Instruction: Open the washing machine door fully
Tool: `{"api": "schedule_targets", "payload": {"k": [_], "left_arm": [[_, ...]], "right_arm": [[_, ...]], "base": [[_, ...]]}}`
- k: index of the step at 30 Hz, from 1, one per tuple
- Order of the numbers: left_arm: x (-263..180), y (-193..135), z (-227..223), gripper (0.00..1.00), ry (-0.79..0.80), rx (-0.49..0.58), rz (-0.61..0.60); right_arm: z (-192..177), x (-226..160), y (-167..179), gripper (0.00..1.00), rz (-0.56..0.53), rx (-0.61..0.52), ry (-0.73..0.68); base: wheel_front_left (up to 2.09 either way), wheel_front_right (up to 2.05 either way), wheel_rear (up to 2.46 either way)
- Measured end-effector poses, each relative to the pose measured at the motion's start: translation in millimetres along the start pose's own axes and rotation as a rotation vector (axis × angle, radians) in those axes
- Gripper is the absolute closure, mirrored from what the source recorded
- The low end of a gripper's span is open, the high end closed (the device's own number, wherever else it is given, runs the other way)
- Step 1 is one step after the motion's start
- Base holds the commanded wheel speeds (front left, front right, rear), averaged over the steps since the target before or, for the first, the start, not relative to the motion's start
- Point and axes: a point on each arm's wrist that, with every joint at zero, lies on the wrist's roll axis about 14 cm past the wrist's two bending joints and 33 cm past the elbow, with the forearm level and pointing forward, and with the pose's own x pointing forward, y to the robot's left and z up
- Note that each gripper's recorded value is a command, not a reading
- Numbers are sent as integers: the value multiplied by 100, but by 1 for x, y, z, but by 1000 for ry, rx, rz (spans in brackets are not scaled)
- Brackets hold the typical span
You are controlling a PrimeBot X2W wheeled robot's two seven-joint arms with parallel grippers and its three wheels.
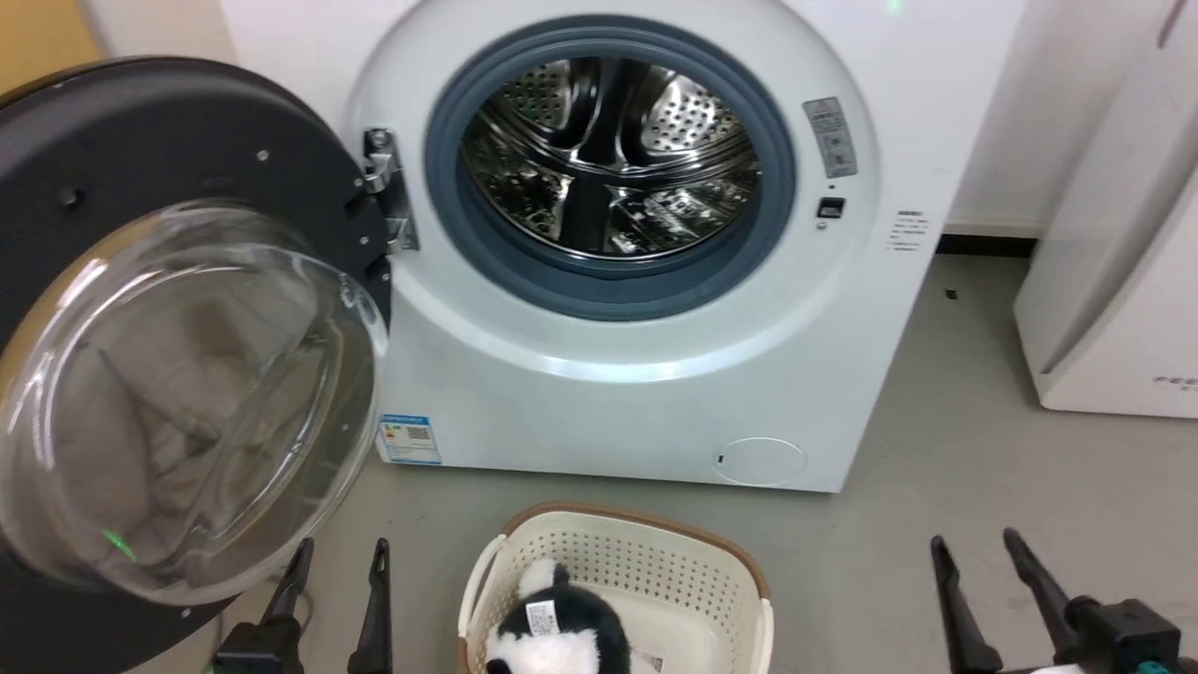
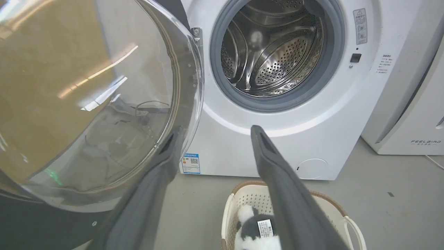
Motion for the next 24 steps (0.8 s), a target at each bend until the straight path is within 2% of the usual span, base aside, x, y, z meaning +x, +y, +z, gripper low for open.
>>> {"api": "schedule_targets", "payload": {"k": [6,14,15,24], "left_arm": [[3,-8,-10,0,26,32,-35],[4,-12,-13,0,33,22,-39],[4,-12,-13,100,33,20,-38],[5,-12,-14,100,43,16,-36]], "right_arm": [[-7,-8,-7,0,-25,0,21],[-10,-10,-9,0,-34,2,31],[-10,-10,-9,100,-34,1,32],[-10,-10,-10,100,-35,0,33]], "base": [[0,0,0],[0,0,0],[0,0,0],[0,0,0]]}}
